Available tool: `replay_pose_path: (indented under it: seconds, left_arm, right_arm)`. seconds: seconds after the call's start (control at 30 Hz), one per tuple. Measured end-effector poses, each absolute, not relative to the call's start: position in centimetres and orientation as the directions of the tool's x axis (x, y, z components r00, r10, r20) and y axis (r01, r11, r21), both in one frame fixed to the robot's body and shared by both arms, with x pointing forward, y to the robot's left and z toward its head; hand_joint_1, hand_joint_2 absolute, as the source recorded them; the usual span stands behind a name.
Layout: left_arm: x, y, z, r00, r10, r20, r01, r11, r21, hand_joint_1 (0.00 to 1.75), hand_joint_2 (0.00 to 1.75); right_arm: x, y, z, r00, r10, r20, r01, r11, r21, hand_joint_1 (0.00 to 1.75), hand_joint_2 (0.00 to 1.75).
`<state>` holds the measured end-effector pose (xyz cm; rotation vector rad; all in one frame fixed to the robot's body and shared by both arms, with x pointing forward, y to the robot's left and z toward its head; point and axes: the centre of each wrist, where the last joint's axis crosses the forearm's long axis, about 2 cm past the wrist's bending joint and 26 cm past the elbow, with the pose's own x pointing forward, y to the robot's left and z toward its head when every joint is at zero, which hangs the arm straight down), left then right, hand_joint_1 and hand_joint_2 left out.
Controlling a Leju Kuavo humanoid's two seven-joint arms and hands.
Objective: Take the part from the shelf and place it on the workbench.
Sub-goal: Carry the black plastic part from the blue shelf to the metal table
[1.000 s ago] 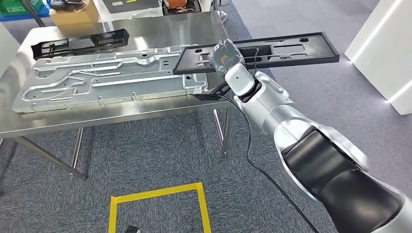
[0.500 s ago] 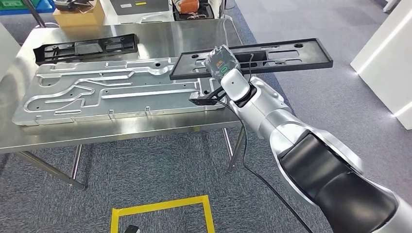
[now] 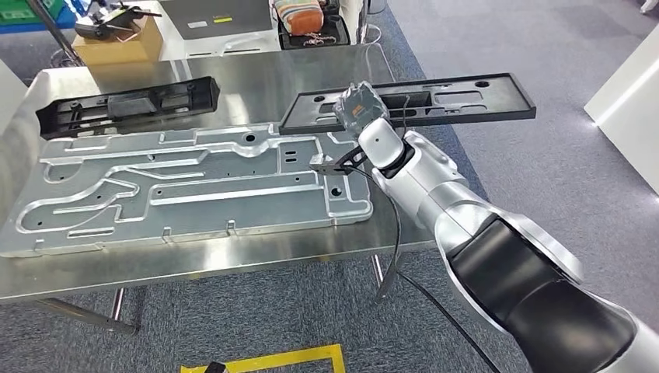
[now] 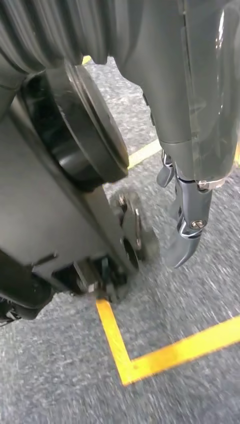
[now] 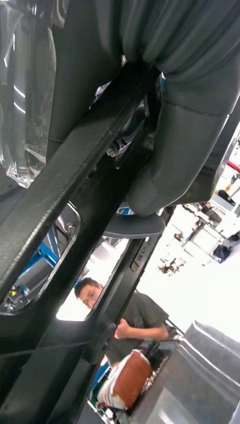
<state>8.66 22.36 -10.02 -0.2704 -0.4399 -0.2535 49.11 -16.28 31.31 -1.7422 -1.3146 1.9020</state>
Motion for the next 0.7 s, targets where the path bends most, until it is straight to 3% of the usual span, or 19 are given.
replay_pose_path:
  seconds: [0.7]
  left_arm:
    - [8.0, 22.1, -10.1, 0.878, -0.169, 0.449, 0.285, 0.937, -0.204, 0.00, 1.75]
  right_arm:
    - [48.2, -14.6, 29.7, -0.321, 0.698, -0.640, 0.399, -0.514, -0.760, 1.75, 1.75]
